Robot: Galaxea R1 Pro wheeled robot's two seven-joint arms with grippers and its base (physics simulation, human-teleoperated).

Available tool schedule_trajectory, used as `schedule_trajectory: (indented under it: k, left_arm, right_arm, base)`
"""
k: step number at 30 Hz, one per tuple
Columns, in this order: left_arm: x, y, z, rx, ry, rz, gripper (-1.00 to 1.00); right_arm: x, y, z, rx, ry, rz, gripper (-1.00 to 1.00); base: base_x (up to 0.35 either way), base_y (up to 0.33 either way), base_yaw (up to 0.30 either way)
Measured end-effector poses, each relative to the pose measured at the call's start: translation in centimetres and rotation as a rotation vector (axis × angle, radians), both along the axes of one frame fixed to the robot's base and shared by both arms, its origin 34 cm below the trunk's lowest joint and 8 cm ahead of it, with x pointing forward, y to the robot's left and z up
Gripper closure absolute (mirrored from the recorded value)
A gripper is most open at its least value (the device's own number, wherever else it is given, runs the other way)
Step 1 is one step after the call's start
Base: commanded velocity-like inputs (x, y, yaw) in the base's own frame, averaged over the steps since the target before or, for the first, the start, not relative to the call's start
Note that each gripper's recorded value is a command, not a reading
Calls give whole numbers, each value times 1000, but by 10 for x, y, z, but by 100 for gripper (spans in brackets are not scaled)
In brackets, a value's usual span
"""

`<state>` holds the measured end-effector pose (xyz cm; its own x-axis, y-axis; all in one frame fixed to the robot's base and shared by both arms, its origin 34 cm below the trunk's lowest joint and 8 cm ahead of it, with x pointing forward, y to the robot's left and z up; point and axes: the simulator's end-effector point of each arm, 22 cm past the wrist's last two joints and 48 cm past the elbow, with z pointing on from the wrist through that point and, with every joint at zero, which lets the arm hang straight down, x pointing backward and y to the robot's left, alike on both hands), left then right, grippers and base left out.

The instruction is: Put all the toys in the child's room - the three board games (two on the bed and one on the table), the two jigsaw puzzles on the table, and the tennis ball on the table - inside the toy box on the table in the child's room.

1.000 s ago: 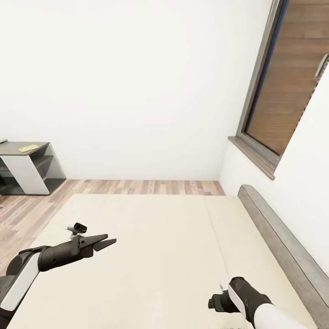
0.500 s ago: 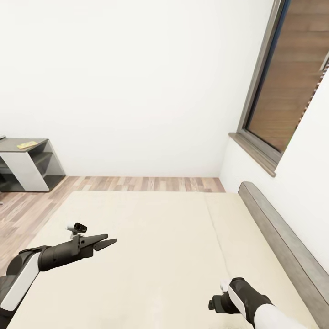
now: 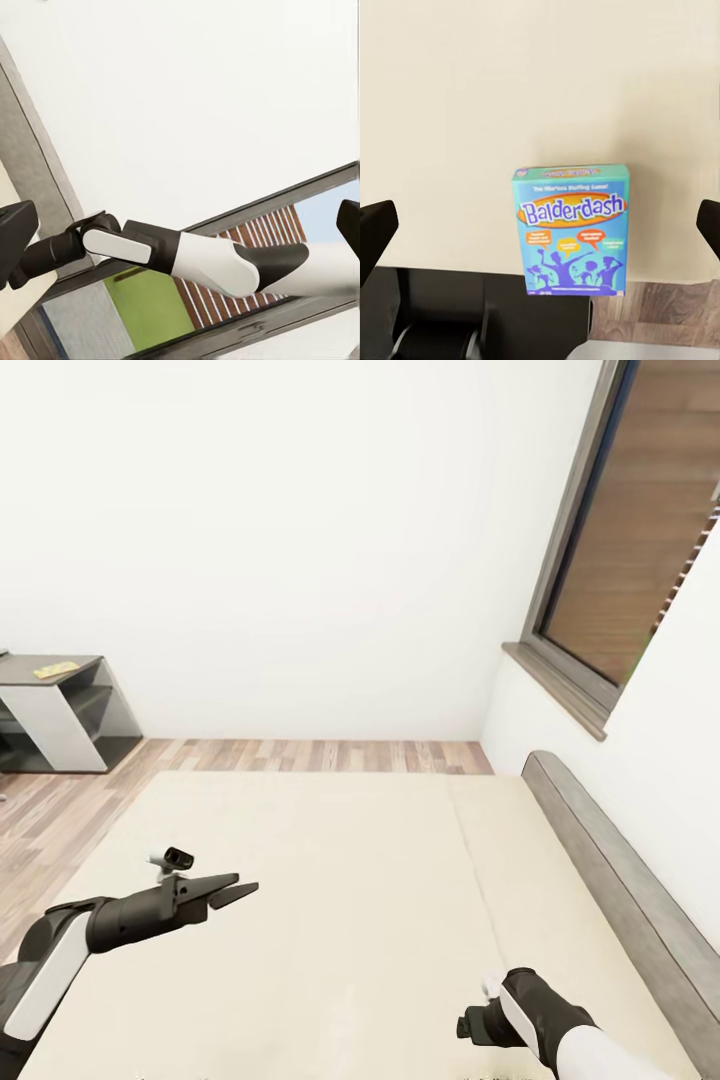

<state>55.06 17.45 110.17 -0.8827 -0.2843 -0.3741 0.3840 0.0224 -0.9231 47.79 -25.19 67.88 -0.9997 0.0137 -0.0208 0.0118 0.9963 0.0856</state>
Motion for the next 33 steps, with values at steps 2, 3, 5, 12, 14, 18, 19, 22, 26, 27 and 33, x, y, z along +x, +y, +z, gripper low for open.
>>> schedule_trajectory:
  k: [2,3,5,12,14,18,19,22,26,27,33]
  left_arm:
    - [-2,-4,3,-1,-12,-10,-100]
    - [-5,-9,8,-1,-28,-25,-100]
    - [-9,-15,10,1,-38,-46,-100]
    - [-34,-57,6,-7,-33,-166,-100]
    - [-38,-67,5,-19,-27,-184,-100]
    - [-44,-86,4,-46,-17,-210,-100]
    - [-44,-90,3,-49,-15,-214,-100]
    - [-43,-94,1,-47,-11,-216,-100]
    - [-38,-98,-8,-16,0,-205,-100]
    - [-36,-98,-12,1,5,-198,-100]
    - [-30,-105,-25,38,25,-176,-100]
  right_arm:
    - [-1,0,-1,0,4,0,-100]
    - [-2,0,-2,0,6,0,-100]
    - [-3,0,-3,0,9,0,-100]
    - [-7,0,-7,-1,23,2,-100]
    - [-8,-1,-8,-1,26,2,-100]
    - [-11,-1,-11,-3,33,6,-100]
    - [-11,-2,-11,-4,34,7,-100]
    - [-13,-3,-13,-6,40,8,-100]
    - [-15,-4,-15,-8,47,9,-100]
    - [-16,-4,-16,-8,49,10,-100]
    - [-19,-3,-19,-8,59,13,-100]
  base:
    - [0,0,0]
    - [0,0,0]
    - [0,0,0]
    - [0,0,0]
    - [0,0,0]
    - [0,0,0]
    - [0,0,0]
    - [0,0,0]
    - [0,0,0]
    - [0,0,0]
    - [0,0,0]
